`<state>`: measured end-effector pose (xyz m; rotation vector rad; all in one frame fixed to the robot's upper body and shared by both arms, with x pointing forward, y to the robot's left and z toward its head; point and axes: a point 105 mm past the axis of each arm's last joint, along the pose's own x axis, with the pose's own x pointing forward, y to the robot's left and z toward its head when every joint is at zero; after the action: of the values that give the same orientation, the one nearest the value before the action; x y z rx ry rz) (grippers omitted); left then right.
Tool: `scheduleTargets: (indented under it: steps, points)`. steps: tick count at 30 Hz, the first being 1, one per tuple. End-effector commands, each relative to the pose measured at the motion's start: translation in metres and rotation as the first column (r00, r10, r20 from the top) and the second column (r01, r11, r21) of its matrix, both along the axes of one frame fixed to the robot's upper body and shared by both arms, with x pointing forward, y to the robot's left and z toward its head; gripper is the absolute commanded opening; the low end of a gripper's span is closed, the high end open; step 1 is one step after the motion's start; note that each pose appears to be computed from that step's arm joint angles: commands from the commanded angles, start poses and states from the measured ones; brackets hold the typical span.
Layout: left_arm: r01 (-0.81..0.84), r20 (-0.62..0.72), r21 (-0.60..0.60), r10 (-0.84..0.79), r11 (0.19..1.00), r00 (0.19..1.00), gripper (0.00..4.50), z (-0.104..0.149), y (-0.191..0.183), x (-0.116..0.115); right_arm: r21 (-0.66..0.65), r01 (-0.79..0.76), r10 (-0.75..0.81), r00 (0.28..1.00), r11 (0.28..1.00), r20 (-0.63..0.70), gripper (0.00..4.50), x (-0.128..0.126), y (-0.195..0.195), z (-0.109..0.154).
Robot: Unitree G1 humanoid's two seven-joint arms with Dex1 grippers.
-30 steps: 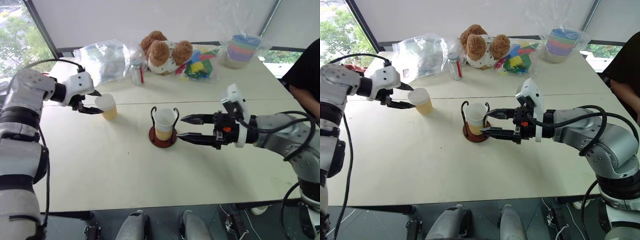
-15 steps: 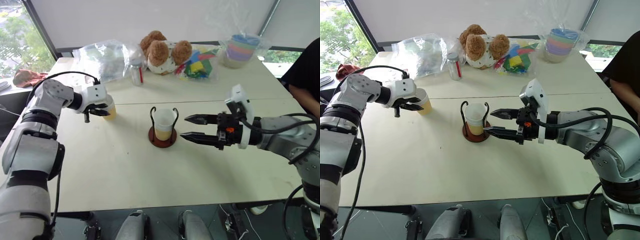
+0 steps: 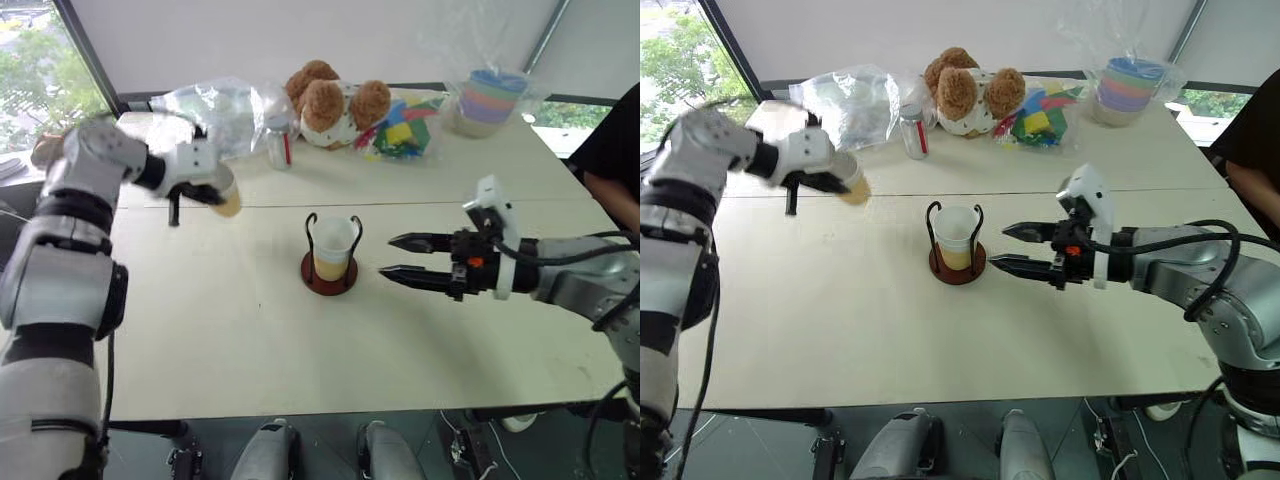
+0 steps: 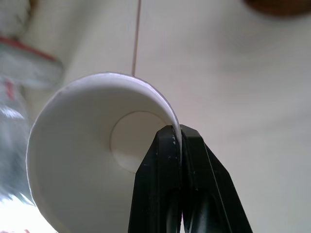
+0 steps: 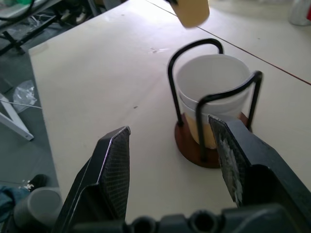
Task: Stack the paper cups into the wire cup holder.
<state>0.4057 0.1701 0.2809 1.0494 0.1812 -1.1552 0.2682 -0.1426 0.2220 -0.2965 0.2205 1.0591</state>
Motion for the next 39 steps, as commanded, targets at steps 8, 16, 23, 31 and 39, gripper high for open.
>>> scheduleTargets:
  steps: [8,16,23,31,39]
  points:
    - [0.395,-0.054,-0.141,-0.405,0.908,0.913,0.02,0.052,-0.097,-0.047,-0.030,0.041,-0.038,0.995,0.999,0.095,2.77,0.004,-0.013,0.013]
    - [0.432,-0.192,-0.110,-0.446,0.895,0.874,0.02,0.030,-0.100,-0.060,-0.003,0.066,-0.066,0.993,0.998,0.097,2.77,-0.001,-0.010,0.010]
    - [0.476,-0.251,-0.094,-0.484,0.874,0.838,0.02,0.018,-0.102,-0.071,0.019,0.073,-0.074,0.993,0.997,0.096,2.77,-0.001,-0.005,0.008]
    - [0.474,-0.290,-0.014,-0.458,0.880,0.841,0.02,-0.006,-0.102,-0.061,0.042,0.074,-0.078,0.993,0.996,0.094,2.77,0.000,-0.004,0.006]
    - [0.489,-0.274,-0.001,-0.470,0.873,0.839,0.88,-0.008,-0.109,-0.058,0.053,0.077,-0.081,0.993,0.996,0.090,2.77,-0.001,-0.003,0.004]
